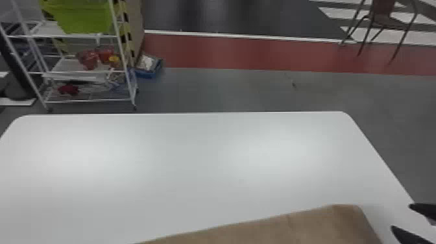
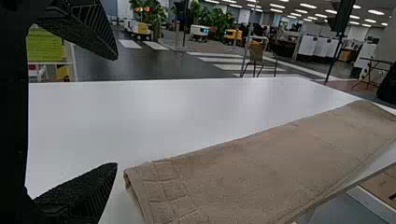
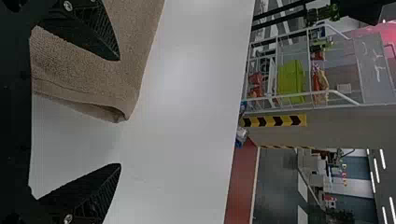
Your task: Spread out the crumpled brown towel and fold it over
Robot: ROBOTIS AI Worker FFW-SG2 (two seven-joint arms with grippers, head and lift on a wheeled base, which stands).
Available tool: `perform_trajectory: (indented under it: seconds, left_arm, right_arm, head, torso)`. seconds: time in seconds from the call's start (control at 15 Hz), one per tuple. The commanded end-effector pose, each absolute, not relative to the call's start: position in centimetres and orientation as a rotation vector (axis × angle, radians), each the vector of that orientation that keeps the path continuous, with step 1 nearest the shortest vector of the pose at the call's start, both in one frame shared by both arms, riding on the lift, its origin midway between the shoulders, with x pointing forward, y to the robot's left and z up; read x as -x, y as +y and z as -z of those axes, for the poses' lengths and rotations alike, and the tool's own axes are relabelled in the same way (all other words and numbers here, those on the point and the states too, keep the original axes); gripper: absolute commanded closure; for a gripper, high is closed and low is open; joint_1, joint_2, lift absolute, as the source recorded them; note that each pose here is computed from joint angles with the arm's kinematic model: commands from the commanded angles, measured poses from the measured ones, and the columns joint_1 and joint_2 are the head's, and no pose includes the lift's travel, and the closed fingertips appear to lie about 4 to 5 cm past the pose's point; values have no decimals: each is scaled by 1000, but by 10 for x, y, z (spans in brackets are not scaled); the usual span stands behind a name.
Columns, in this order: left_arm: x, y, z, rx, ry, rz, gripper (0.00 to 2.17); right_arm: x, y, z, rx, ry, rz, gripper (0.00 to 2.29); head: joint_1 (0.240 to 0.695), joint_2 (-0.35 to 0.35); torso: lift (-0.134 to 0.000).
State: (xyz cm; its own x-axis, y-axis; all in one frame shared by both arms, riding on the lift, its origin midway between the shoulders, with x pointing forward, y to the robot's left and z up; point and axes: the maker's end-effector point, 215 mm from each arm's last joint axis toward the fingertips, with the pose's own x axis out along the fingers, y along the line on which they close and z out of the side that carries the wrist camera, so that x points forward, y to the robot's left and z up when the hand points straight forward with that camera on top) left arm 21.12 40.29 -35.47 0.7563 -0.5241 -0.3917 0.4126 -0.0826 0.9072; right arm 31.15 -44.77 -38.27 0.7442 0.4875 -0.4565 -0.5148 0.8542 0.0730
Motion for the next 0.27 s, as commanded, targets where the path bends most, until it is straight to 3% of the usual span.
perform_trajectory:
  seconds: [0.0, 0.2]
  left_arm:
    - [-210, 403, 357, -1463, -91, 789, 76]
    - [-211, 400, 359, -1455, -97, 797, 76]
  right_arm:
    - [-311, -447, 382, 66, 487, -552, 76]
    - [-311, -446, 381, 71, 486, -552, 76]
  head:
    - [695, -105]
    - [695, -105]
  torso:
    - [-122]
    - [-122]
